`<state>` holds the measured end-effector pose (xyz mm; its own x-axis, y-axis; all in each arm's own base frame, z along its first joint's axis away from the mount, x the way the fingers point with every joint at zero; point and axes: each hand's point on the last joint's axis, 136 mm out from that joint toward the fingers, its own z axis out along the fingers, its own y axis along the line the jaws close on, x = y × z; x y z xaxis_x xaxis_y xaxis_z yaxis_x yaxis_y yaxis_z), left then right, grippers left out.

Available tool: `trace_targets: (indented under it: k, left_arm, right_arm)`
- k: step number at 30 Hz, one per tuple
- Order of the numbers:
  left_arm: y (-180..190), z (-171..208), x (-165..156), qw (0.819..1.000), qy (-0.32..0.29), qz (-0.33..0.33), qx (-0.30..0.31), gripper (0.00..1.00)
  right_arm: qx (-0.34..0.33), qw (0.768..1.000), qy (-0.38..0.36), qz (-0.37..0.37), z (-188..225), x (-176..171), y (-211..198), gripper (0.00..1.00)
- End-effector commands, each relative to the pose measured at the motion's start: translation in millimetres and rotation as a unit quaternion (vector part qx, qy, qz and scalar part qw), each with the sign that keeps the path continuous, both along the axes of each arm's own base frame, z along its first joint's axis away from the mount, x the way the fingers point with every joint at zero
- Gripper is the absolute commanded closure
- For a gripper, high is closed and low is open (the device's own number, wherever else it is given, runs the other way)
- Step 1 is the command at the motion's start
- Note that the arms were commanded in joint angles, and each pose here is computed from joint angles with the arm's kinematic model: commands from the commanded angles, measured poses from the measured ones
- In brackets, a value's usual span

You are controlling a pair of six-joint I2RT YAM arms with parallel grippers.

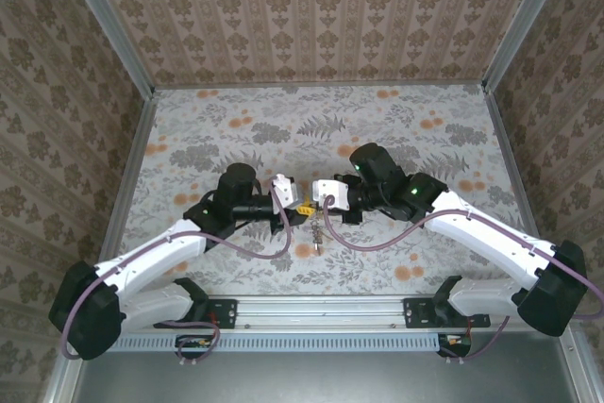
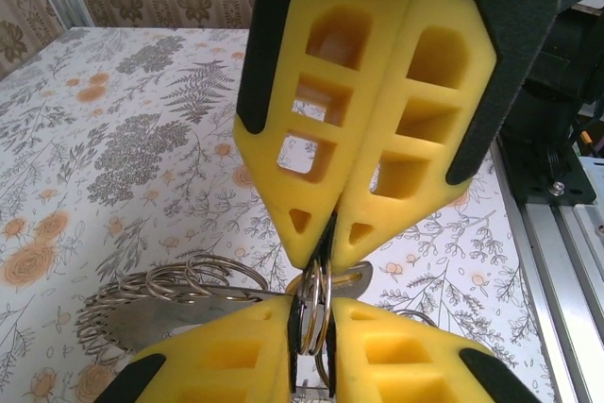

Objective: Put the keys on the keyring

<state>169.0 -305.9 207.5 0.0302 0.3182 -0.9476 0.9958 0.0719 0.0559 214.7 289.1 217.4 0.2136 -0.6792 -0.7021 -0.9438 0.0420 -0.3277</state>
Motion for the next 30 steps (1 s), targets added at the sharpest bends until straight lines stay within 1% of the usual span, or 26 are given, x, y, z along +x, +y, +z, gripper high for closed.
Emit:
trace_targets:
  k: [1,5,6,7,8,12,13,16,20,28,29,30]
  left_arm:
    - [-10.7,38.3,5.3,0.998,-0.044,-0.001,-0.047,0.83]
    - [-9.7,41.4,3.6,0.998,-0.049,-0.004,-0.048,0.90]
    - [-9.5,41.6,3.6,0.998,-0.050,-0.004,-0.047,0.93]
    - [-9.1,41.8,3.0,0.998,-0.051,-0.005,-0.046,0.98]
    - [-8.8,42.4,2.0,0.998,-0.052,-0.008,-0.045,1.00]
    - [-7.5,44.4,-1.1,0.997,-0.062,-0.016,-0.046,1.00]
    - [-7.0,44.7,-2.4,0.997,-0.064,-0.018,-0.047,1.00]
    - [-5.4,46.8,-5.3,0.995,-0.077,-0.024,-0.050,1.00]
    - [-4.8,49.4,-9.8,0.994,-0.084,-0.036,-0.054,1.00]
    - [-5.1,51.8,-16.3,0.992,-0.092,-0.056,-0.066,1.00]
    - [-5.3,51.9,-17.4,0.992,-0.093,-0.060,-0.068,1.00]
    - [-5.5,53.0,-17.6,0.991,-0.095,-0.061,-0.070,1.00]
  right_arm:
    - [0.029,0.999,0.000,0.028,6.6,-9.1,11.9,1.00]
    - [0.030,0.999,0.000,0.028,5.4,-9.6,11.9,1.00]
    - [0.028,0.999,0.000,0.028,4.5,-10.0,11.6,1.00]
    - [0.026,0.999,0.001,0.028,3.3,-9.9,11.2,1.00]
    - [0.024,0.999,0.001,0.028,2.3,-9.8,11.1,1.00]
    - [0.028,0.999,-0.004,0.026,2.5,-9.7,9.8,1.00]
    - [0.031,0.999,-0.005,0.026,3.3,-10.2,9.0,0.98]
    - [0.043,0.999,-0.004,0.024,5.7,-12.1,4.3,0.86]
    - [0.051,0.999,-0.004,0.011,6.6,-10.6,-3.1,0.80]
    - [0.045,0.999,0.005,0.001,-1.0,-8.0,-5.8,0.78]
    - [0.045,0.999,0.006,0.000,-1.8,-7.0,-5.6,0.81]
    - [0.044,0.999,0.007,0.000,-3.3,-7.0,-5.5,0.87]
